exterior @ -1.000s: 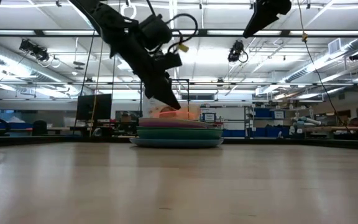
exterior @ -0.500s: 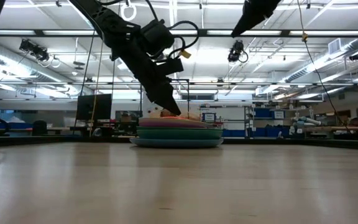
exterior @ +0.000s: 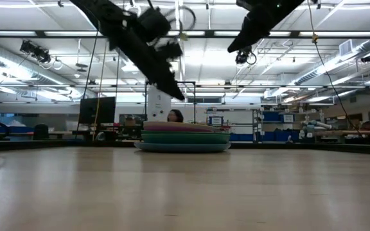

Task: Stack plastic plates
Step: Return to Home Position

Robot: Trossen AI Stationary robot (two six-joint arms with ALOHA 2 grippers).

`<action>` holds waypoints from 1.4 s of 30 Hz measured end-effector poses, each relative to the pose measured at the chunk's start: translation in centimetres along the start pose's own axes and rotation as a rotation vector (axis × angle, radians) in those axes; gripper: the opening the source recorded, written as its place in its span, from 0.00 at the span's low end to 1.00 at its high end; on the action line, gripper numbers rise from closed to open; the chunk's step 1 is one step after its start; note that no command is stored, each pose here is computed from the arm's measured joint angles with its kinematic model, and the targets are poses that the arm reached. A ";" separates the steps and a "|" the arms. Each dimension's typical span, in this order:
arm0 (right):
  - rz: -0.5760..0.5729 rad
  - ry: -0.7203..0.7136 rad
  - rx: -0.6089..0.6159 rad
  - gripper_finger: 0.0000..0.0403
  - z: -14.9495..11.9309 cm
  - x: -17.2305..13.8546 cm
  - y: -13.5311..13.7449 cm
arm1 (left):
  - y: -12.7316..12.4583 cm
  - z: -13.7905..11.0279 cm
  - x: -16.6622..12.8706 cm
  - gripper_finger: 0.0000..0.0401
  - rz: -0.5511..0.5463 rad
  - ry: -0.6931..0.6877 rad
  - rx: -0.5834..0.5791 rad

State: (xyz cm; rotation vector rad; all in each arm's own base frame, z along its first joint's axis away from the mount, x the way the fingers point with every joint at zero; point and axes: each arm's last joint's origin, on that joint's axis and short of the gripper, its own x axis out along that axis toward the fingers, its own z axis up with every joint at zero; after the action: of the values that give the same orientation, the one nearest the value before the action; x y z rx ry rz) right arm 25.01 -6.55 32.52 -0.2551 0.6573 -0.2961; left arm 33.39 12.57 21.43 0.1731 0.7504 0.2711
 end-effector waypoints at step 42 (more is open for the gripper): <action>0.177 -0.249 0.264 0.37 -8.8 3.4 5.6 | -1.7 -1.9 -10.1 0.48 -0.211 -0.559 -0.252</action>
State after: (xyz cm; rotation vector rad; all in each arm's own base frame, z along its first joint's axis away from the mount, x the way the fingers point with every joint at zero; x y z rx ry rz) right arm 23.09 -3.80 22.10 0.0199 0.3860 -0.1744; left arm 25.35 7.97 26.14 -0.0714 0.1730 0.1045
